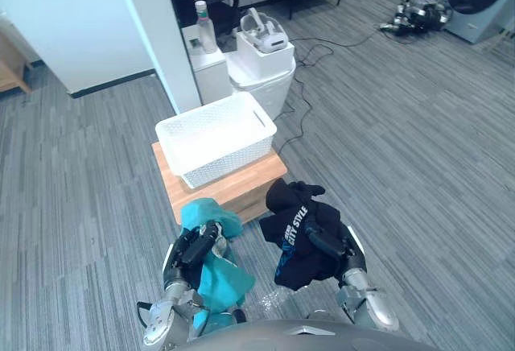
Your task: Tidy up the quilt and then pick up the clothes from the bed and put them into the laundry hamper
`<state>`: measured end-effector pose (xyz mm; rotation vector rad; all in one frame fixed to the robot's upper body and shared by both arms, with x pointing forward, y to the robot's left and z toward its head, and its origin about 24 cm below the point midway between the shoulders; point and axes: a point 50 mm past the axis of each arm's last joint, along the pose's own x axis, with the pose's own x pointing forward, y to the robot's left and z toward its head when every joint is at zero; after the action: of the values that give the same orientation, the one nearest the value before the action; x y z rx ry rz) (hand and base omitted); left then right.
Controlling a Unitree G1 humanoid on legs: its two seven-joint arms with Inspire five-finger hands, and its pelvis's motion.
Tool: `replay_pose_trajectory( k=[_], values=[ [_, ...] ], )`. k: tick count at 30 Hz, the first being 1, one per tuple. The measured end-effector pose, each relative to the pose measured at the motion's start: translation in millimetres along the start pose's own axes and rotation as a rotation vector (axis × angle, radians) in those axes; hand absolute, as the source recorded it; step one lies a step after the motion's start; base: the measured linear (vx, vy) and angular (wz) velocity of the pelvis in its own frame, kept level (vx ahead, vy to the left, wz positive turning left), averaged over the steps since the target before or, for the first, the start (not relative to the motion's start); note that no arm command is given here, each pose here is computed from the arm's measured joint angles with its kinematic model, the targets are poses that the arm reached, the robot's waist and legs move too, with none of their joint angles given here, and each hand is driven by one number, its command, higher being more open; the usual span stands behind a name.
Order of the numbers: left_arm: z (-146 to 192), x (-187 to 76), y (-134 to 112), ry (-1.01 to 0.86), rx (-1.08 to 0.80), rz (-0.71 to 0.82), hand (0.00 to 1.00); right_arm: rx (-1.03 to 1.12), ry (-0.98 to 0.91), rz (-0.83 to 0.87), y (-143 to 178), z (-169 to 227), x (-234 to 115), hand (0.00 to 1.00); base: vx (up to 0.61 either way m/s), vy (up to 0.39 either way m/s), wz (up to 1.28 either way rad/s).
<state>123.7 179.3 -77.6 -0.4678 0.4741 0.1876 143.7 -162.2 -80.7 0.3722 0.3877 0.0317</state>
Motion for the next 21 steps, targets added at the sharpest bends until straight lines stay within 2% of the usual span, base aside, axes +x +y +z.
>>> replay_pose_trajectory(
  k=[11,15,21],
  values=[
    [-13.3,-0.6,-10.8,0.070,0.007,-0.038,0.00,-0.011,-0.020,0.019,0.0,6.6,5.9,0.00,-0.12,-0.005,0.08],
    [-17.1,-3.0,-8.7,0.085,0.004,-0.039,0.00,-0.026,-0.027,0.059,1.0,10.3,8.4,0.00,-0.13,0.023,-0.33],
    [-17.9,-8.3,-16.9,0.078,0.053,-0.137,0.00,-0.023,-0.004,0.117,7.3,8.0,10.2,0.00,-0.05,0.077,-0.34]
  ],
)
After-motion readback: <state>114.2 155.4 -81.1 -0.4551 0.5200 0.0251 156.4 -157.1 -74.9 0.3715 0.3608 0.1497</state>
